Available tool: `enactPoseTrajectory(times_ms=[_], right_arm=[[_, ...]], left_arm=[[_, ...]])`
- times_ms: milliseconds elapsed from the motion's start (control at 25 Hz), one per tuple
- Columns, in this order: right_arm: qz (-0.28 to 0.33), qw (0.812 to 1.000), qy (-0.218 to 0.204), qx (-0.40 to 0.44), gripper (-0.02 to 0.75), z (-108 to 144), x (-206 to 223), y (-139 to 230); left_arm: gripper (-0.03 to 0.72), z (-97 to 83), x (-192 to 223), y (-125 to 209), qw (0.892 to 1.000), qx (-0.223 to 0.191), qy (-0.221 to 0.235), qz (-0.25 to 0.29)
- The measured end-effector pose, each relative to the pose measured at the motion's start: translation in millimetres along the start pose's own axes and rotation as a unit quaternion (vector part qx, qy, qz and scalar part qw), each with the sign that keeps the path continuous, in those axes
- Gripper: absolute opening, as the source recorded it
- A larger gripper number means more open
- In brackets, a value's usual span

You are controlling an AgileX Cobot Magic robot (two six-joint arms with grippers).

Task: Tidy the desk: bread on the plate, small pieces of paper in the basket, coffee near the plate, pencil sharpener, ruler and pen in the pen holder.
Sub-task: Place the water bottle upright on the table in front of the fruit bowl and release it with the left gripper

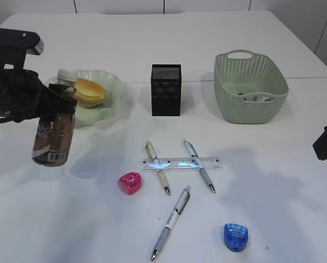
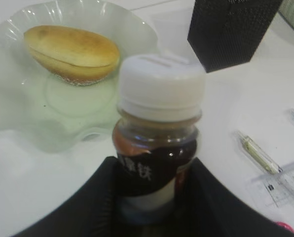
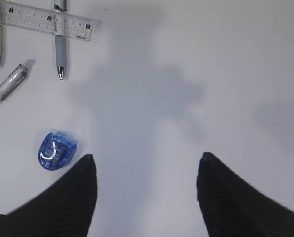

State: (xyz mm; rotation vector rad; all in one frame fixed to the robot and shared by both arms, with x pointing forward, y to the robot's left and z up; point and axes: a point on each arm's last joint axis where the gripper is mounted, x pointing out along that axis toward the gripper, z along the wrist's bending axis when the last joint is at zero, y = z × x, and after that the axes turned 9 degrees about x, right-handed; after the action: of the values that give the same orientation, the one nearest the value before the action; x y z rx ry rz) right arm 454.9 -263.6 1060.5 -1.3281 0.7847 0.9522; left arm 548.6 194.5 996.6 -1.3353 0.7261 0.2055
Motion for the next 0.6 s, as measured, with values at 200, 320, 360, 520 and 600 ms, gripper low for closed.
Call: enactPoseTrajectory(times_ms=[200, 320, 360, 520, 600], right_arm=[[0.000, 1.000, 0.000, 0.000, 0.499, 0.0, 0.0, 0.0], [0.000, 1.000, 0.000, 0.000, 0.499, 0.0, 0.0, 0.0], [-0.001, 1.000, 0.000, 0.000, 0.498, 0.0, 0.0, -0.2], [-0.001, 1.000, 0.000, 0.000, 0.498, 0.0, 0.0, -0.2], [-0.001, 1.000, 0.000, 0.000, 0.498, 0.0, 0.0, -0.2]], left_arm=[[0.277, 5.6, 0.1, 6.1, 0.998, -0.018, -0.035, -0.051], [0.277, 10.2, -1.5, 6.3, 0.993, -0.026, -0.063, -0.093], [0.277, 11.7, -2.2, 7.3, 0.991, -0.029, -0.071, -0.105], [0.277, 17.2, -5.1, 13.9, 0.982, -0.058, -0.102, -0.147], [0.277, 18.6, -2.0, 20.2, 0.979, -0.073, -0.110, -0.153]])
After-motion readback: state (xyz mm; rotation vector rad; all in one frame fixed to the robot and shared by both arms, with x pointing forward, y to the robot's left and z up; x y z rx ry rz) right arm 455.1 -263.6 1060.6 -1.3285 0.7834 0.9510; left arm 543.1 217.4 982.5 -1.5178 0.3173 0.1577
